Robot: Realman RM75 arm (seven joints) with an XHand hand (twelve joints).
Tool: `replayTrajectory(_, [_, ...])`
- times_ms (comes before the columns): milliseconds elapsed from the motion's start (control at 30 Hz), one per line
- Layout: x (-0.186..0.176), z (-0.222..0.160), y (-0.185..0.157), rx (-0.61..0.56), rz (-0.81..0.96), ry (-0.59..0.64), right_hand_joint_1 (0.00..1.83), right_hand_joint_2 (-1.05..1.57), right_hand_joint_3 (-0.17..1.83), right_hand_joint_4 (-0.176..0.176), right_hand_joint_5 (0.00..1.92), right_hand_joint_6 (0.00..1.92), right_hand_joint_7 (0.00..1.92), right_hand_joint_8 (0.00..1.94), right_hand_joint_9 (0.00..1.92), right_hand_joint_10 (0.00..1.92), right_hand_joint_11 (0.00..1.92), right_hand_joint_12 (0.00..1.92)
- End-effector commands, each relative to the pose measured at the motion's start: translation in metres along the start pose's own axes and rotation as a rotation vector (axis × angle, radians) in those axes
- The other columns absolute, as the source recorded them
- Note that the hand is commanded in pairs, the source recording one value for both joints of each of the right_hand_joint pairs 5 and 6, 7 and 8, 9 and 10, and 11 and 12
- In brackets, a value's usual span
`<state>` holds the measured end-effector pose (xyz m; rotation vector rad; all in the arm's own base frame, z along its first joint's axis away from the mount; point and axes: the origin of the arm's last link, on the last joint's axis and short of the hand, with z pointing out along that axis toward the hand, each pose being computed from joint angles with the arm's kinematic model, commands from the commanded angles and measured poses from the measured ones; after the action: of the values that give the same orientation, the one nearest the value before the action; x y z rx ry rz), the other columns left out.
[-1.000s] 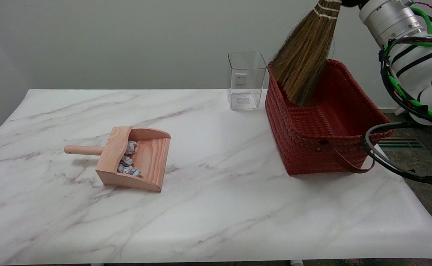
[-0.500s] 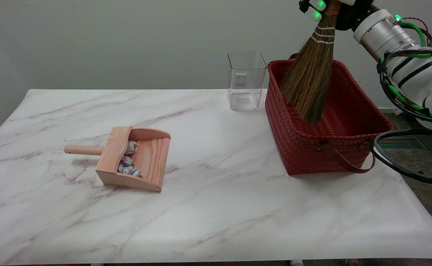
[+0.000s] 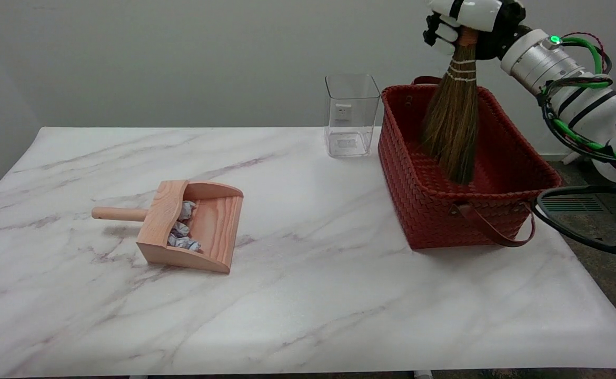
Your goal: Place the broom in the basket.
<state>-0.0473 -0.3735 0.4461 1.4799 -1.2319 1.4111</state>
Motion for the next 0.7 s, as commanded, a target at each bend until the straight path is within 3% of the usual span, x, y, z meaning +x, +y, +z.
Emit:
replayTrajectory(33, [-0.015,-0.002,0.084,-0.153,-0.042,-0.029,1.17,1.57,0.32,0.0,1.92,1.92,1.92,1.92,1.9,1.9,1.84,1.84])
replayTrajectory(233, [-0.045,0.002,0.135,-0.148,-0.029,-0.007,1.16,1.57,0.33,0.0,1.92,1.92,1.92,1.92,1.9,1.9,1.84,1.84])
replayTrajectory(700, [-0.059,0.014,0.142,-0.158,-0.437,0.022,1.16,1.57,0.34,0.0,1.92,1.92,1.92,1.92,1.92,1.92,1.89,1.89])
